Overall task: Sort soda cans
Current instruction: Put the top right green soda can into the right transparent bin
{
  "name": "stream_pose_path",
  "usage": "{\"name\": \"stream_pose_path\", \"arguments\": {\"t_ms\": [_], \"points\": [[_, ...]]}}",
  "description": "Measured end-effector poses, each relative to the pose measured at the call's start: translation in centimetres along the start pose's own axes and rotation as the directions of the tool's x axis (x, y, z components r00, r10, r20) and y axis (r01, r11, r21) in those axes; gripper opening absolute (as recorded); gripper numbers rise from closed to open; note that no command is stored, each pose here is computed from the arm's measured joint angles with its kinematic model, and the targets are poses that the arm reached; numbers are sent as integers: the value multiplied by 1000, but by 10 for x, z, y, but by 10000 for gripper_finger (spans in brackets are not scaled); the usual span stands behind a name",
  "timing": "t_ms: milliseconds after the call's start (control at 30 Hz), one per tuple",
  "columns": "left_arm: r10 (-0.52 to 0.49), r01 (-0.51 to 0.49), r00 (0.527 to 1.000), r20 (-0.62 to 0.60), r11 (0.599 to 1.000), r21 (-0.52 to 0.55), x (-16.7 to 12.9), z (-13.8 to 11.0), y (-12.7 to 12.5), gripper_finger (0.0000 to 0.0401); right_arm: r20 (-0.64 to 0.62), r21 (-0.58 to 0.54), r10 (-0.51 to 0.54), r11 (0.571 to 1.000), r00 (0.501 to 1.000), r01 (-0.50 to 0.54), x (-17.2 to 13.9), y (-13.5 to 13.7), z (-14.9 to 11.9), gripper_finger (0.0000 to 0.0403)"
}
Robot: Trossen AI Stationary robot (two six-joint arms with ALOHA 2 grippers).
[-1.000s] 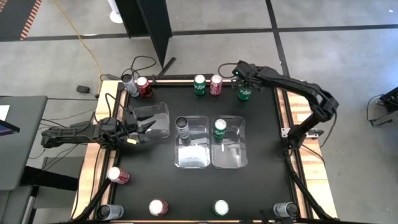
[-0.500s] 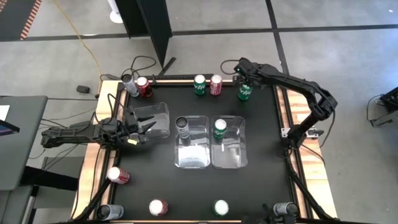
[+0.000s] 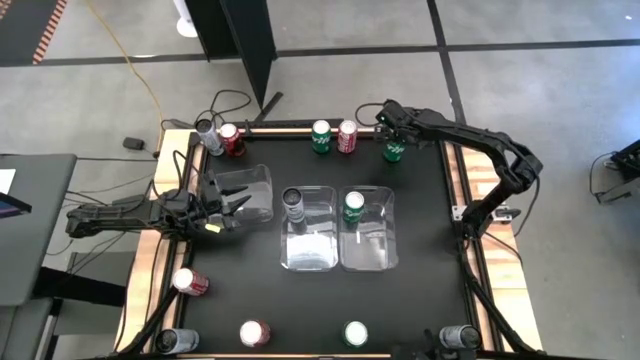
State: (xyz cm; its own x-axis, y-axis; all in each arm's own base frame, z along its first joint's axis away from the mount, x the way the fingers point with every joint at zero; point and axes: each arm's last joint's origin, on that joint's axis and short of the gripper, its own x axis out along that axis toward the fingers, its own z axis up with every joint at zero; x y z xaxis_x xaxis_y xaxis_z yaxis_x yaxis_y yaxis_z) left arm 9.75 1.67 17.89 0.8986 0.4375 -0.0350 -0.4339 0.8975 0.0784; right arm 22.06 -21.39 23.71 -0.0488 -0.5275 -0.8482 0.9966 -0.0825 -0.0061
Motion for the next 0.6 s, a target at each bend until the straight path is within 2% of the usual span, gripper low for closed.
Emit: {"name": "stream_pose_path", "arguments": {"t_ms": [133,600], "points": [[0,0,1000,0,1000,0,0,0,0,132,23,17,23,1000,999,-23,6,1,-2,373],[0,0,1000,-1,1000,1,0,0,0,132,10,25,3,1000,1000,-3,25,-7,-17,363]]}}
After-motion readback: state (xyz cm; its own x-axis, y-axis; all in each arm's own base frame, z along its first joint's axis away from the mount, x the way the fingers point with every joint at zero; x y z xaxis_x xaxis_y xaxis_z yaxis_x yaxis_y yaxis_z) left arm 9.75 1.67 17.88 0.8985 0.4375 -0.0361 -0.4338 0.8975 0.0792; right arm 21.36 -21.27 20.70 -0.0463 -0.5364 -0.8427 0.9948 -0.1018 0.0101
